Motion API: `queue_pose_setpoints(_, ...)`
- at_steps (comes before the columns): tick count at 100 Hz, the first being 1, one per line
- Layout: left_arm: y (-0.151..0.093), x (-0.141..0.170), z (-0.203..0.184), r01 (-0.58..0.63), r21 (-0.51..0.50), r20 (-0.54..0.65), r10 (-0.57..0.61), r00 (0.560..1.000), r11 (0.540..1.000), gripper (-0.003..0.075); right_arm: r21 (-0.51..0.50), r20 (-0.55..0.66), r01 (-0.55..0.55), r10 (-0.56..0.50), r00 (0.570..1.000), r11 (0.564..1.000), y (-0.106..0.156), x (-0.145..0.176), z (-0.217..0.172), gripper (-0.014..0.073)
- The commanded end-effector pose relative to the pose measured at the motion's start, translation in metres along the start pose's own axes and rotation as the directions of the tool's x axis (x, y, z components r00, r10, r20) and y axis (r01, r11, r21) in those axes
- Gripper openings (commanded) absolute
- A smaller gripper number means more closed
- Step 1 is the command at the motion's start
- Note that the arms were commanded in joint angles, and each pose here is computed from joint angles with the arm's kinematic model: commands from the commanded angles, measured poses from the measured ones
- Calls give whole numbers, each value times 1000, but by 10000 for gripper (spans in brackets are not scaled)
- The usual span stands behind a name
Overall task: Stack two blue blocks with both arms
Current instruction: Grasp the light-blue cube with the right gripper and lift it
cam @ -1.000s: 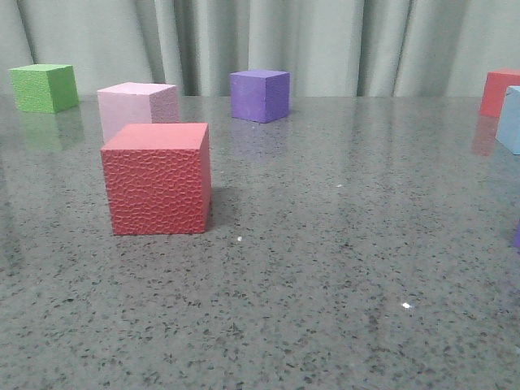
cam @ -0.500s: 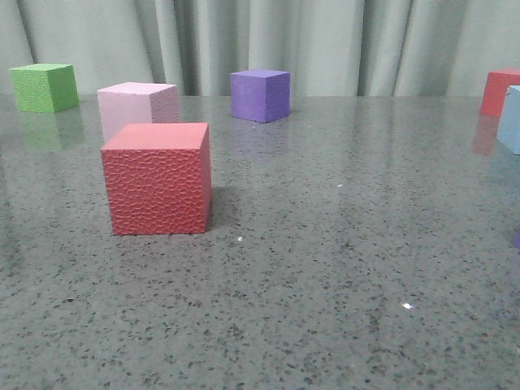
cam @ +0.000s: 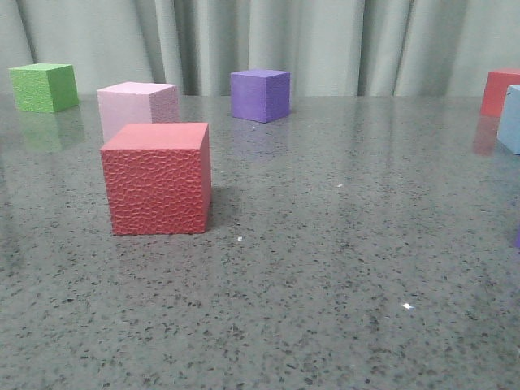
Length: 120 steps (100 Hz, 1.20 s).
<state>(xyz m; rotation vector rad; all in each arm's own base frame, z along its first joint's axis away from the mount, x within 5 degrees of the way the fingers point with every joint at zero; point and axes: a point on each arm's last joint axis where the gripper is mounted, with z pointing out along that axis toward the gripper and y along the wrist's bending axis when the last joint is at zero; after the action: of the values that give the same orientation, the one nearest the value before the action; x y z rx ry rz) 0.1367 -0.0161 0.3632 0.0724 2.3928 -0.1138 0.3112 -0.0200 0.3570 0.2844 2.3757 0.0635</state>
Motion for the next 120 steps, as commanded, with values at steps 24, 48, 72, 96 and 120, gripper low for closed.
queue_pose_setpoints(24, -2, -11, -9, -1, 12, 84, 0, 996, 1000, 640, 12, 16, 20, -20, 1000, 1000, 0, -18, 30, 610)
queue_pose_setpoints(48, -2, -11, -9, -1, 12, 84, 0, 996, 1000, 640, 21, -44, 20, -19, 999, 1000, -1, -13, 59, 610)
queue_pose_setpoints(72, -2, -11, -9, -1, 12, 84, 0, 996, 1000, 640, 26, -77, 21, -18, 997, 999, -2, -9, 84, 610)
queue_pose_setpoints(96, -2, -11, -9, -1, 12, 84, 0, 996, 1000, 640, 23, -54, 20, -19, 998, 1000, -2, -11, 87, 610)
queue_pose_setpoints(120, -2, -11, -9, -1, 12, 84, 0, 996, 1000, 640, 24, -63, 20, -19, 998, 1000, -2, -10, 87, 469)
